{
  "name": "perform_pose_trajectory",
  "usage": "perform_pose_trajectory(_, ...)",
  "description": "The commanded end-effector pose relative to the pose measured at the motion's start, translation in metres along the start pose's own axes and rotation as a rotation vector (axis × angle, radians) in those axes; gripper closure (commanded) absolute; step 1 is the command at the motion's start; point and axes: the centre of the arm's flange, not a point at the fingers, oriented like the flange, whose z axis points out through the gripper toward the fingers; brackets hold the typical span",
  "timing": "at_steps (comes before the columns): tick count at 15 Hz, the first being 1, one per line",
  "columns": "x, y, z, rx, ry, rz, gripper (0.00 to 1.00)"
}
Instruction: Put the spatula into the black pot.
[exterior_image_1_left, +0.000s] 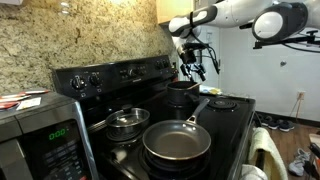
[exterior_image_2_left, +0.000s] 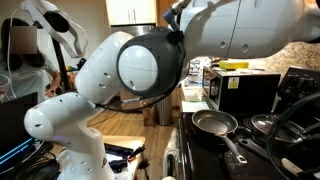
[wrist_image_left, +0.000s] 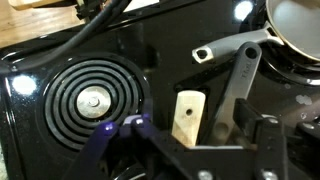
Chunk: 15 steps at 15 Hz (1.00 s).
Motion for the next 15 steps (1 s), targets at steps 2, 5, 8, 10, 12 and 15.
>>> perform_pose_trajectory(2,-0.018,-0.015,-0.034,0.025,0.077,-0.128,0.0)
perform_pose_trajectory(5,-0.044,-0.023,-0.045,-0.004,0.14,-0.276,0.0)
perform_pose_trajectory(8,-0.073,-0.027,-0.049,-0.045,0.213,-0.404,0.0)
perform_pose_trajectory(10,-0.088,-0.031,-0.054,-0.061,0.282,-0.466,0.0)
perform_pose_trajectory(12,-0.099,-0.034,-0.055,-0.052,0.381,-0.428,0.0)
perform_pose_trajectory(15,-0.103,-0.041,-0.046,0.044,0.439,-0.366,0.0)
